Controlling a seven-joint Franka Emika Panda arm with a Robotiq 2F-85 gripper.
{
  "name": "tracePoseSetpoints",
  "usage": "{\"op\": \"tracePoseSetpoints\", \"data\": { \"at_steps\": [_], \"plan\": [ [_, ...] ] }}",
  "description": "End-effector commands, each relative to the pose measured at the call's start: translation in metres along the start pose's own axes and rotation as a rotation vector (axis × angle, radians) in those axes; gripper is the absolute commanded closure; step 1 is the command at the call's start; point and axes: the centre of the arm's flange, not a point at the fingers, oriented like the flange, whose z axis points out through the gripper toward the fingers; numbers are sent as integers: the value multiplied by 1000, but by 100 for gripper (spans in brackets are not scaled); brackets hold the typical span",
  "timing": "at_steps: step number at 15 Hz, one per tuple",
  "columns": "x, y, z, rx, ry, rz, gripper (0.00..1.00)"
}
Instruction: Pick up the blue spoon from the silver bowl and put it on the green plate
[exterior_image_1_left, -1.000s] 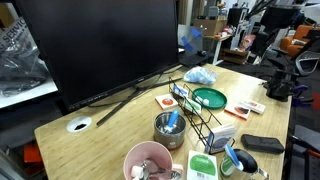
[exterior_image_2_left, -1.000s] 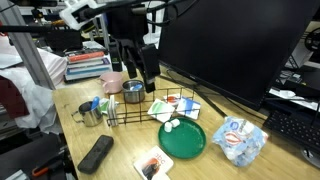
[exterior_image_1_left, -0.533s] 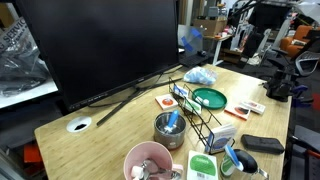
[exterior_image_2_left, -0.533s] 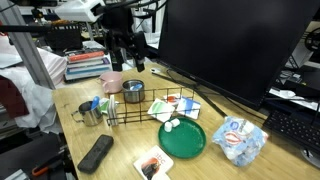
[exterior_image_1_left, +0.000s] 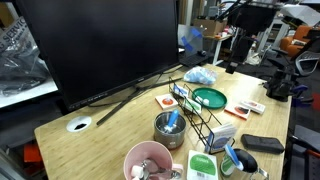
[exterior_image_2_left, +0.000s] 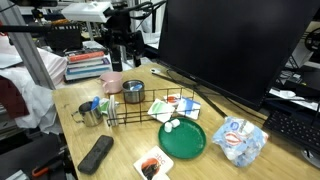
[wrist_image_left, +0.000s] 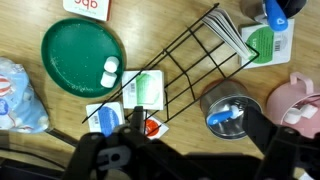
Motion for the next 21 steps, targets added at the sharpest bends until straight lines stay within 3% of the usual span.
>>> {"op": "tracePoseSetpoints", "data": {
  "at_steps": [1,5,11,19,20,21],
  "plan": [
    [0,0,0,0,1,0,0],
    [0,0,0,0,1,0,0],
    [44,-30,11,65,24,-312,0],
    [81,-95,66,241,20,-750,0],
    [85,-97,75,222,27,-780,0],
    [71,-100,68,218,8,-714,0]
  ]
}}
